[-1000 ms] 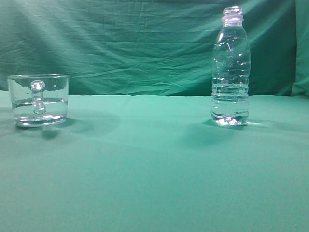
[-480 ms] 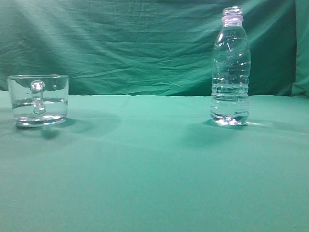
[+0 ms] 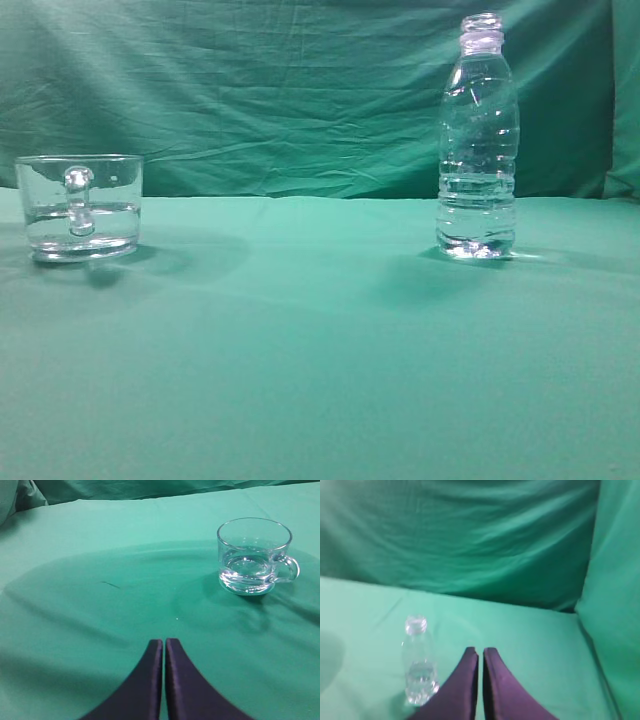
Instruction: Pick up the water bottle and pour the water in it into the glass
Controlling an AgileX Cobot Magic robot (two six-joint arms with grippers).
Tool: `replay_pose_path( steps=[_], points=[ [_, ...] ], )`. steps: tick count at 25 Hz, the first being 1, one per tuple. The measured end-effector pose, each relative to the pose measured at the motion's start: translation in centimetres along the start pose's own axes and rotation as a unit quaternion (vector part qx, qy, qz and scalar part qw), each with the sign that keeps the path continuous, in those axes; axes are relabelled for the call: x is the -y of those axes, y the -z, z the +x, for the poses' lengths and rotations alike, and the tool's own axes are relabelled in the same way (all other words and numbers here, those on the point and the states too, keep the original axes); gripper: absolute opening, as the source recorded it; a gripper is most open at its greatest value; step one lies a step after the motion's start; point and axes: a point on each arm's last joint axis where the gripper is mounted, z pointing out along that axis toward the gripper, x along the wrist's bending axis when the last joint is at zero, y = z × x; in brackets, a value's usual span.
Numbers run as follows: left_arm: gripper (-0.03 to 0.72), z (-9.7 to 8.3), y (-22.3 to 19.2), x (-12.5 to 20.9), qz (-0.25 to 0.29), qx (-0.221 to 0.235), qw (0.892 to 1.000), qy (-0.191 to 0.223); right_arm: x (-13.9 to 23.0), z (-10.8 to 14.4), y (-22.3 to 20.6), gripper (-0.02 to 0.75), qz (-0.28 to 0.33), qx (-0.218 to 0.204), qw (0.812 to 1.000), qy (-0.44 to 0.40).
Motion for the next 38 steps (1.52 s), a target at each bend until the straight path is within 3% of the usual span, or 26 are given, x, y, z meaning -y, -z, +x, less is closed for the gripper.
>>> replay_pose_path(
  steps=[5, 14, 23, 38],
  points=[
    [0.0, 0.0, 0.0, 0.0, 0.0, 0.0, 1.0, 0.0, 2.3, 0.3, -0.4, 0.0, 0.065, -0.013, 0.998, 0.01],
    [0.0, 0.0, 0.0, 0.0, 0.0, 0.0, 1.0, 0.0, 9.7, -0.2, -0.8, 0.0, 0.002, 0.058, 0.998, -0.016],
    [0.0, 0.0, 0.0, 0.0, 0.0, 0.0, 1.0, 0.0, 16.0, -0.4, -2.5, 0.0, 0.062, 0.086, 0.994, -0.03],
    [0.0, 0.0, 0.0, 0.0, 0.0, 0.0, 1.0, 0.0, 16.0, -0.5, -2.7, 0.0, 0.04, 0.089, 0.995, -0.028]
  ],
)
